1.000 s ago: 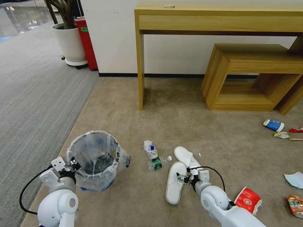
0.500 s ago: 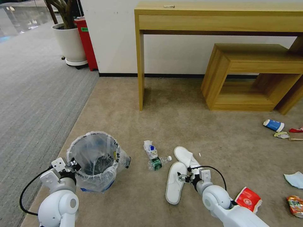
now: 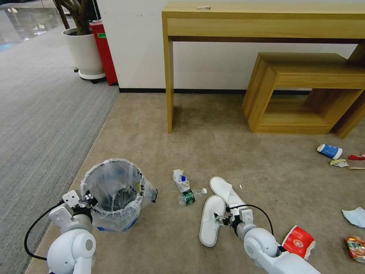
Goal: Pick up the trash bin and place the garbage on the floor into it.
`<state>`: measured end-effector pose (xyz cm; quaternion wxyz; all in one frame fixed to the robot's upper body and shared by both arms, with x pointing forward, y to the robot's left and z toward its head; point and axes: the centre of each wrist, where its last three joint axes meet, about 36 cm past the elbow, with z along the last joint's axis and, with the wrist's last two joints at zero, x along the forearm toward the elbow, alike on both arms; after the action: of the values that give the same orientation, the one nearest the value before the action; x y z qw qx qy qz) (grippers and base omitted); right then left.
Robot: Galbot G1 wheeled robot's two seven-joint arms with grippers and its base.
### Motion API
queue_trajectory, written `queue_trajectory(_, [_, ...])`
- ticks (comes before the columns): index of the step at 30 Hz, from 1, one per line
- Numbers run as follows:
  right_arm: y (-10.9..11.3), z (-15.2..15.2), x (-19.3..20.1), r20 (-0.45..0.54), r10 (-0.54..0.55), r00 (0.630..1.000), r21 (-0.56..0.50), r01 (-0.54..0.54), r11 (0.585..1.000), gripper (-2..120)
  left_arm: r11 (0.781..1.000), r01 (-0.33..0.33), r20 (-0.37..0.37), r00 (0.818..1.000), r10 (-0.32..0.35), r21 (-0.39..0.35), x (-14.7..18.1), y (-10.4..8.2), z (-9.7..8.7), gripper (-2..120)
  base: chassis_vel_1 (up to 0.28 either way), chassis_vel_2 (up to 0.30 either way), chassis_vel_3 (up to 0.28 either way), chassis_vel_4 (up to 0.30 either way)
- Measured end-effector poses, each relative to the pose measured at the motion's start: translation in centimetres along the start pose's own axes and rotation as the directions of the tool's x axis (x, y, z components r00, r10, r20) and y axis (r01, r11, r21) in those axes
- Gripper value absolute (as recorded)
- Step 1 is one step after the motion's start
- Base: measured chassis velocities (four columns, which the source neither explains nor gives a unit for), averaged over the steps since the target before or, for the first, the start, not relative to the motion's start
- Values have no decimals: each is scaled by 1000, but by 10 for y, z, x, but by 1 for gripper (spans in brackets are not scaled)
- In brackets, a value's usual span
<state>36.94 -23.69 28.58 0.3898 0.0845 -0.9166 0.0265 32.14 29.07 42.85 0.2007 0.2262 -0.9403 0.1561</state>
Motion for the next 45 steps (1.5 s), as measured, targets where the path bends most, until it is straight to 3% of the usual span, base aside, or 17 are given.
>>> queue_trajectory(15, [16, 9, -17, -15, -24, 1000, 16, 25, 1000, 100, 1000, 3, 6, 1000, -3, 6, -3, 1, 0, 2, 0, 0, 0, 0])
queue_trajectory(45, [10, 2, -23, 5, -9, 1000, 23, 8, 1000, 100, 1000, 1, 11, 1000, -2, 10, -3, 1, 1, 2, 0, 0, 0, 0])
